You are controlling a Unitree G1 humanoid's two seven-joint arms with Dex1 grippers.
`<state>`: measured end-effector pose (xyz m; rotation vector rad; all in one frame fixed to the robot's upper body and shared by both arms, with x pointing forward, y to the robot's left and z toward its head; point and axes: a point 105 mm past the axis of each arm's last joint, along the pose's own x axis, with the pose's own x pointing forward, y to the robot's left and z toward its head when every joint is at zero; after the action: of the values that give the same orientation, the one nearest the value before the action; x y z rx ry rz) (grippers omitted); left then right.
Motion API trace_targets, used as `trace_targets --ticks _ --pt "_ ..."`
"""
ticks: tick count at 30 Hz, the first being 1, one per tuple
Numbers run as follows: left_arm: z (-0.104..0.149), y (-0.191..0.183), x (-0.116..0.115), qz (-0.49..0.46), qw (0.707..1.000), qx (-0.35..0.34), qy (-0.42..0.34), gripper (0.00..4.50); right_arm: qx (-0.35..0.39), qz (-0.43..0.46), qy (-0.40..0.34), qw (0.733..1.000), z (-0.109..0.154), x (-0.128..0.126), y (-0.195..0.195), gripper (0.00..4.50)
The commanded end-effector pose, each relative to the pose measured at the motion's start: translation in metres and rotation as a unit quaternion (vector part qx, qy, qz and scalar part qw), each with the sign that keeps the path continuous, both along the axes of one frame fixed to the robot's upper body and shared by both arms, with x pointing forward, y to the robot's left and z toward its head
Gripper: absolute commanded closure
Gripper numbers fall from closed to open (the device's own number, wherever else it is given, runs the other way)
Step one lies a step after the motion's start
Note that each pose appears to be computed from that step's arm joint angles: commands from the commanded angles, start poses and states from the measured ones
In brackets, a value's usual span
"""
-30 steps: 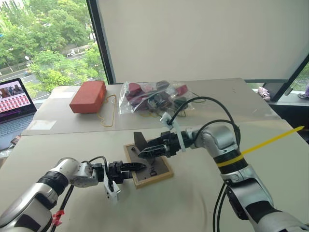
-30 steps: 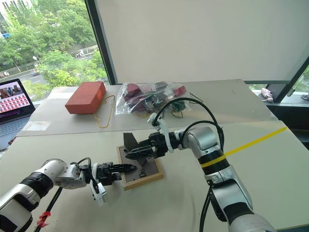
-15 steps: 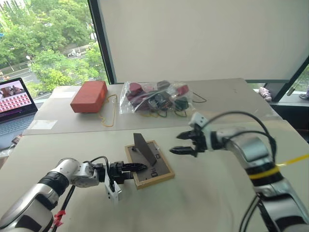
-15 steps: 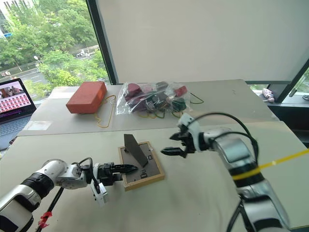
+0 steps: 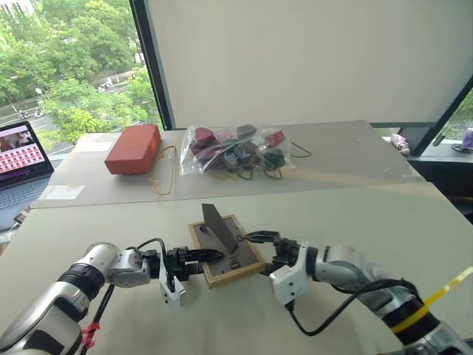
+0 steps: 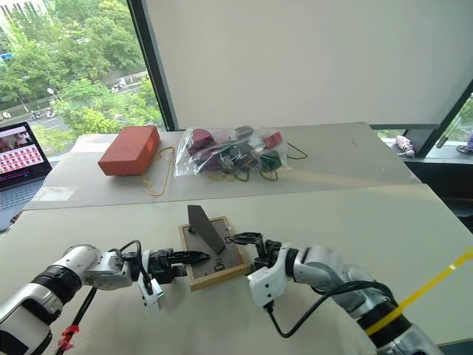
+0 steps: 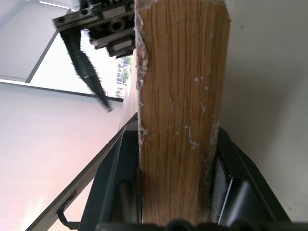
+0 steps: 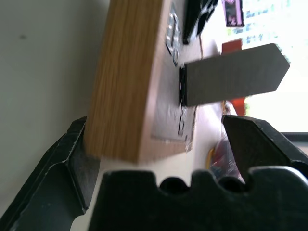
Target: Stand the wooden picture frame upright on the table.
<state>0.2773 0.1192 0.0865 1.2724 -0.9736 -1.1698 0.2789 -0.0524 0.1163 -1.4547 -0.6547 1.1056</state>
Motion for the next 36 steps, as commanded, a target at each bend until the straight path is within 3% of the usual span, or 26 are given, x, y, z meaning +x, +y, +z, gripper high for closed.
trace_targets --ticks 1,3,4,5,10,13,18,19,24,30,32,33,35,36 --pt "0.000 0.000 -0.006 -0.011 1.000 -0.004 0.017 3.35 0.026 0.013 -0.032 0.999 0.014 0.002 0.007 0.03" --pt "0.001 0.001 -0.006 -0.010 1.000 -0.003 0.018 3.35 0.032 0.005 -0.036 0.999 0.015 0.005 0.005 0.03" --pt "0.000 0.001 -0.006 -0.009 1.000 -0.001 0.019 3.35 0.032 0.003 -0.037 0.999 0.015 0.006 0.004 0.54" --pt "0.000 0.002 -0.005 -0.006 1.000 -0.002 0.020 3.35 0.037 0.005 -0.038 0.999 0.017 0.005 0.003 0.63" --pt "0.001 0.003 -0.004 0.004 1.000 -0.010 0.023 3.35 0.053 0.009 -0.045 0.998 0.024 0.001 0.002 2.43" --pt "0.003 0.003 -0.001 0.011 0.999 -0.018 0.026 3.35 0.073 0.005 -0.040 0.997 0.032 0.001 0.002 3.18" --pt "0.008 0.003 0.004 0.025 0.998 -0.037 0.040 3.35 0.087 -0.007 -0.023 0.996 0.037 0.000 -0.003 3.26" --pt "0.012 0.003 0.005 0.027 0.997 -0.049 0.046 2.85 0.093 -0.008 -0.019 0.995 0.041 -0.001 -0.003 3.26" --pt "0.029 0.011 0.019 0.081 0.990 -0.099 0.059 1.18 0.110 -0.037 0.015 0.993 0.054 0.004 -0.009 3.26" --pt "0.054 0.035 0.018 0.170 0.961 -0.191 0.101 1.18 0.185 -0.106 0.118 0.970 0.091 0.022 -0.029 3.26" --pt "0.052 0.042 0.013 0.219 0.939 -0.226 0.141 1.18 0.223 -0.132 0.195 0.946 0.120 0.033 -0.041 3.26" --pt "0.047 0.045 0.009 0.238 0.928 -0.236 0.160 1.18 0.245 -0.153 0.272 0.918 0.129 0.038 -0.047 3.26" --pt "0.040 0.045 0.002 0.263 0.917 -0.239 0.183 1.18 0.250 -0.154 0.349 0.890 0.144 0.036 -0.049 3.26" --pt "0.037 0.044 -0.001 0.270 0.915 -0.235 0.186 1.18 0.253 -0.163 0.414 0.859 0.145 0.034 -0.050 3.26"
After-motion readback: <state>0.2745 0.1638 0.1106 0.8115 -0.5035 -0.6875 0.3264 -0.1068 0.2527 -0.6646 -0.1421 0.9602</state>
